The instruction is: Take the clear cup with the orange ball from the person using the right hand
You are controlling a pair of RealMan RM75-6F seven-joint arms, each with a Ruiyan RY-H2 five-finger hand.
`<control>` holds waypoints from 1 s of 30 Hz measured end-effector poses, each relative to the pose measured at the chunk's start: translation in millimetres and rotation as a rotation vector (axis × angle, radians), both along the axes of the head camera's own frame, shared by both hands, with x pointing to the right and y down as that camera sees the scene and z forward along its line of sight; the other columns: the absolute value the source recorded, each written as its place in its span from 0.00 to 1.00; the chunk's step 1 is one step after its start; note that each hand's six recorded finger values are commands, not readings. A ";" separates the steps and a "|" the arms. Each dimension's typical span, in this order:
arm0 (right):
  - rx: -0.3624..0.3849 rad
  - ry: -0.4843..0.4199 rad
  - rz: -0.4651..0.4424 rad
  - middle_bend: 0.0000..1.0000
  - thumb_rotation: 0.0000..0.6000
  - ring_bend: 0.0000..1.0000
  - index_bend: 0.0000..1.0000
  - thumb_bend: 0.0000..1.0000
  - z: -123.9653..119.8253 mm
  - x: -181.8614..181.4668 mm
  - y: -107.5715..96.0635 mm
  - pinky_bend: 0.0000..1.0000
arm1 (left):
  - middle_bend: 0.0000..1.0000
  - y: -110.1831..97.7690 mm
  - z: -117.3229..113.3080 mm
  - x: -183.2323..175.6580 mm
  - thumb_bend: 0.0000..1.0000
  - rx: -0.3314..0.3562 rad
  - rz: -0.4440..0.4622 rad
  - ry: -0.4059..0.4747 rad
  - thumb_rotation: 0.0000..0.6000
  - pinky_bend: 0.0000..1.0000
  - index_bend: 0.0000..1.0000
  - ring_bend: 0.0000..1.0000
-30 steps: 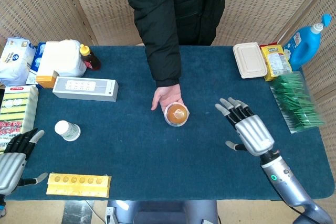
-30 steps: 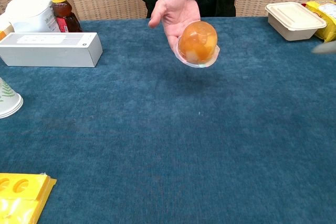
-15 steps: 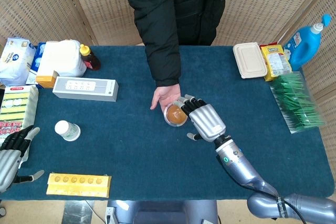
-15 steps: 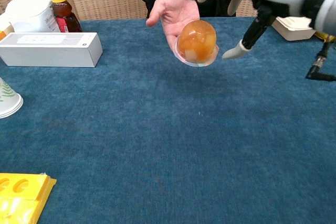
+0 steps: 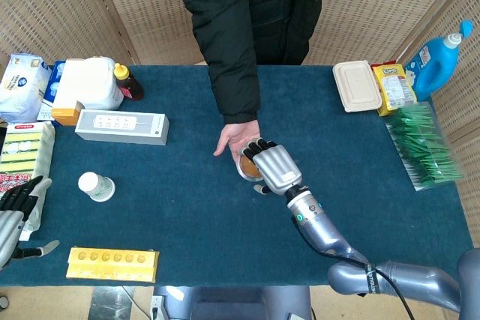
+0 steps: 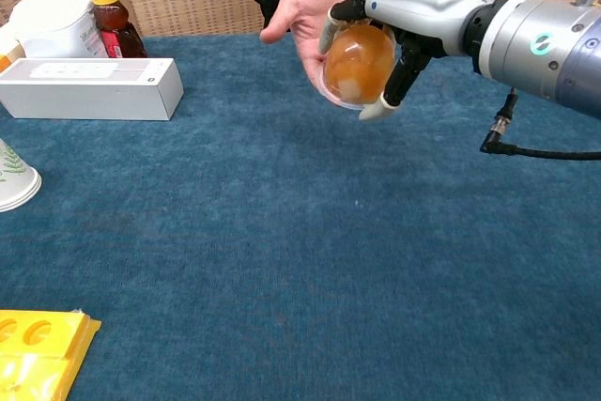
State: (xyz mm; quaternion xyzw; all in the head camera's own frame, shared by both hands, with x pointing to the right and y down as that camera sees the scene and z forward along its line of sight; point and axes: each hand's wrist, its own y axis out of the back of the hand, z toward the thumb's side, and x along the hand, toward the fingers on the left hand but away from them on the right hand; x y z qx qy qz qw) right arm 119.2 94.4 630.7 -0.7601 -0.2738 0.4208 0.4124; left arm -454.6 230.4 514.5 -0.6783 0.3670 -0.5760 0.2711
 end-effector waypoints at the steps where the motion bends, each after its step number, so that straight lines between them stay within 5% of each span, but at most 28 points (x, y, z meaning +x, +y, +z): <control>1: 0.006 -0.005 0.007 0.36 1.00 0.30 0.37 0.30 0.1 -0.3 -1.1 0.47 | 0.00 -0.1 0.2 -0.1 0.09 -0.001 0.000 0.000 1.00 0.04 0.00 0.00; 6: 0.054 -0.026 0.015 0.43 1.00 0.38 0.44 0.39 -4.4 -1.0 -3.0 0.54 | 0.00 -0.2 0.8 0.0 0.09 -0.003 0.001 -0.001 1.00 0.04 0.00 0.00; 22: 0.169 -0.027 0.005 0.44 1.00 0.39 0.46 0.41 -44.8 58.7 11.2 0.55 | 0.00 2.9 1.3 4.4 0.09 -0.003 0.017 -0.005 1.00 0.04 0.00 0.00; 30: 0.097 0.027 0.024 0.45 1.00 0.39 0.46 0.41 -21.8 98.0 29.2 0.56 | 0.00 6.3 2.5 8.2 0.09 -0.007 0.030 -0.011 1.00 0.04 0.00 0.00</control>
